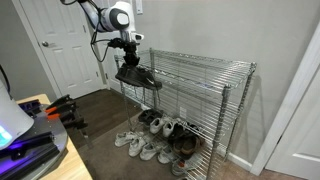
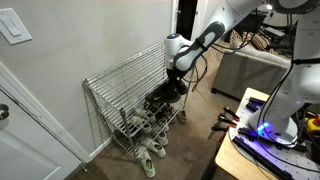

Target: Pick up the shoes and put them on the second shelf

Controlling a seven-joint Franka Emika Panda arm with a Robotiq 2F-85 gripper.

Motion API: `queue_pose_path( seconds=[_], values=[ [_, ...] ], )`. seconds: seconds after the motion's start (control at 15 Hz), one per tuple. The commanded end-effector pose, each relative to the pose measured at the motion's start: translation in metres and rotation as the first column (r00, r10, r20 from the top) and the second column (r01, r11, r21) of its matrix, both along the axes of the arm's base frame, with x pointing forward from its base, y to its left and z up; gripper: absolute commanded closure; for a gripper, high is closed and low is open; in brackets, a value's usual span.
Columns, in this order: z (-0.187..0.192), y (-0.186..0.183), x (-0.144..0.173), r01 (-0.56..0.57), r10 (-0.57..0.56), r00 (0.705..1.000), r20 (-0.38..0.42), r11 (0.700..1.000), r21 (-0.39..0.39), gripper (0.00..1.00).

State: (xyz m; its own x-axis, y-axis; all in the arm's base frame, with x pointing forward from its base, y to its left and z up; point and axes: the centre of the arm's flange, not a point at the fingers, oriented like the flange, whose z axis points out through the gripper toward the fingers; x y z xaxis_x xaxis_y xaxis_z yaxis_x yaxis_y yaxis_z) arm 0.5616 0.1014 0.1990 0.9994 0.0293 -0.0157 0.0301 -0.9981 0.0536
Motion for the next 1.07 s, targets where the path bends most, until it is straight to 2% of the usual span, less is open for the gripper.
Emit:
queue_pose_path(
  seconds=[0.0,0.27,0.4,0.47,0.67,0.8,1.0],
  values=[
    [-0.005,-0.018,0.007,0.005,-0.013,0.995,0.097,0.997,0.077,0.95],
    [-0.024,-0.031,0.019,-0.002,-0.024,0.98,0.2,0.992,0.129,0.94],
    [-0.023,-0.034,0.013,-0.046,0.017,0.982,0.189,0.988,0.147,0.95],
    [-0.015,-0.032,0.001,-0.089,0.067,0.986,0.153,0.986,0.144,0.95],
    [-0.017,-0.03,-0.016,-0.153,0.138,0.983,0.118,0.98,0.131,0.94],
    [-0.027,-0.032,-0.02,-0.16,0.144,0.98,0.135,0.98,0.115,0.94],
    [-0.035,-0.037,-0.013,-0.137,0.111,0.97,0.216,0.985,0.107,0.94]
  ],
)
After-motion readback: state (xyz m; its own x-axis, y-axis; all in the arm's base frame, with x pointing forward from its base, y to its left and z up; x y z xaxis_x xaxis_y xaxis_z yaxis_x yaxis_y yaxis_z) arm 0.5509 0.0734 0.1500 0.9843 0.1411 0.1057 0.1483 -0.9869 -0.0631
